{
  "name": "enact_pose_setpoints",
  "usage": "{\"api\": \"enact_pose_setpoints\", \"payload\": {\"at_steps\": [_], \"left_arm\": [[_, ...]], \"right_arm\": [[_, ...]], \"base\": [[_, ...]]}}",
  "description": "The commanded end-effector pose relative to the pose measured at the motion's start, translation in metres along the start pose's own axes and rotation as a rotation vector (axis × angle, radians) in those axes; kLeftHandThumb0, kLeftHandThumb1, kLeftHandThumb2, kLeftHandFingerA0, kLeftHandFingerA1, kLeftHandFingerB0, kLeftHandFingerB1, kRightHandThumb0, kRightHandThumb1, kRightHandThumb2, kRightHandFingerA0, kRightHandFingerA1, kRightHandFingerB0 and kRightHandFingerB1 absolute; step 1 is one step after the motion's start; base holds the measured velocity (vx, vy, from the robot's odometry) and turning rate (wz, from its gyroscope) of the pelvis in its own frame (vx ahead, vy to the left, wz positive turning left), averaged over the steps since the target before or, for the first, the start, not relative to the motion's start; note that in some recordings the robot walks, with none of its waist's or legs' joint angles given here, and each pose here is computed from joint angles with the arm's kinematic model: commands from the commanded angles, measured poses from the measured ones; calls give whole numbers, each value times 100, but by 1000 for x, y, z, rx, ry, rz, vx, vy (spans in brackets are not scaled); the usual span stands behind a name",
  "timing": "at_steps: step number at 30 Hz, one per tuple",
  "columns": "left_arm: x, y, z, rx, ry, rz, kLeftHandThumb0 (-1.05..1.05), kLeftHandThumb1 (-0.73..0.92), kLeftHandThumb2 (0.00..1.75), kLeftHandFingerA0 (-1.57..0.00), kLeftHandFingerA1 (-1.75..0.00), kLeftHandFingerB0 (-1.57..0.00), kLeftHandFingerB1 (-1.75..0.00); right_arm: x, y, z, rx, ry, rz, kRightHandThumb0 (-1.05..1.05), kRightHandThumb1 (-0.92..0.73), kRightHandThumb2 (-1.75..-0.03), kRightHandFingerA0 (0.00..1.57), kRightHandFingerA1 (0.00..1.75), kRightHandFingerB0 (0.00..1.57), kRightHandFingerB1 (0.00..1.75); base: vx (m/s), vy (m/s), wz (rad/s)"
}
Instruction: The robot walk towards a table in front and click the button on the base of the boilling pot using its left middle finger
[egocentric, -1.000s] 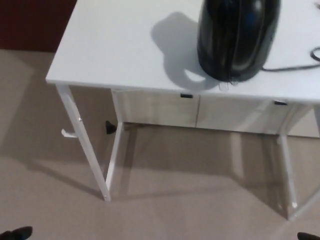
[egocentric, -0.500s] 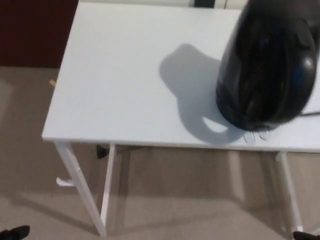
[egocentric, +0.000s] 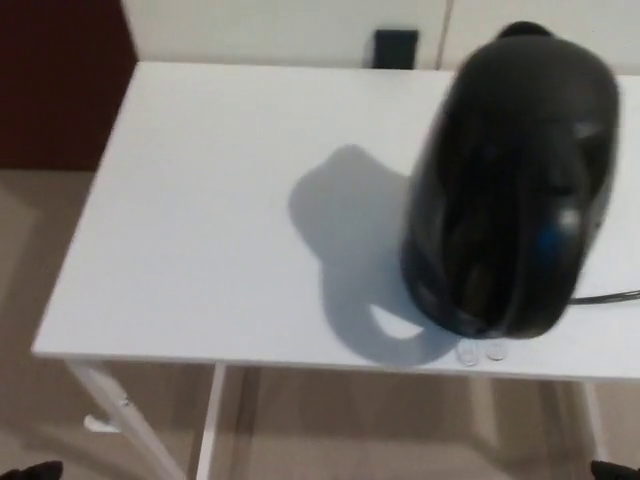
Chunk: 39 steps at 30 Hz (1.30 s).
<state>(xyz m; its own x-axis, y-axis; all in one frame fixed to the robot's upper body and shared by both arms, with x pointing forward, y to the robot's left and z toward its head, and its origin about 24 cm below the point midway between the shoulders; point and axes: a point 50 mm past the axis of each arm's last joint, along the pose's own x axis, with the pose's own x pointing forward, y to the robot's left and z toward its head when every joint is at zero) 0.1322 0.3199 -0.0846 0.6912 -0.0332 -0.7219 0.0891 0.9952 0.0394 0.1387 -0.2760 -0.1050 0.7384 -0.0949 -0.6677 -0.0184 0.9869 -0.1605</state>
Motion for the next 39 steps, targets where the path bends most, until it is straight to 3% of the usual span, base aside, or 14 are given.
{"api": "enact_pose_setpoints", "payload": {"at_steps": [1, 19, 29, 39], "left_arm": [[-3, 4, -2, 13, 11, 17, 2, 61, 58, -18, -32, -17, -26], [-2, 5, -2, 48, 12, 19, -2, 61, 58, -17, -32, -16, -27], [-2, 5, -1, 37, 9, 12, 0, 61, 58, -17, -33, -16, -26], [-3, 4, -2, 67, 10, 14, -2, 61, 58, -18, -32, -16, -27]], "right_arm": [[-2, -2, -3, -18, 12, -13, -17, -55, -57, 56, 40, 34, 33], [-2, -1, -3, -12, 10, -1, -14, -55, -56, 54, 41, 34, 34], [-1, -1, -2, -27, 10, -4, -14, -54, -56, 55, 41, 33, 34], [-2, -1, -3, -66, 11, 9, -17, -54, -56, 54, 40, 33, 33]], "base": [[23, -145, -3], [-38, 38, 3], [-96, -223, -6], [-5, 127, -4]]}}
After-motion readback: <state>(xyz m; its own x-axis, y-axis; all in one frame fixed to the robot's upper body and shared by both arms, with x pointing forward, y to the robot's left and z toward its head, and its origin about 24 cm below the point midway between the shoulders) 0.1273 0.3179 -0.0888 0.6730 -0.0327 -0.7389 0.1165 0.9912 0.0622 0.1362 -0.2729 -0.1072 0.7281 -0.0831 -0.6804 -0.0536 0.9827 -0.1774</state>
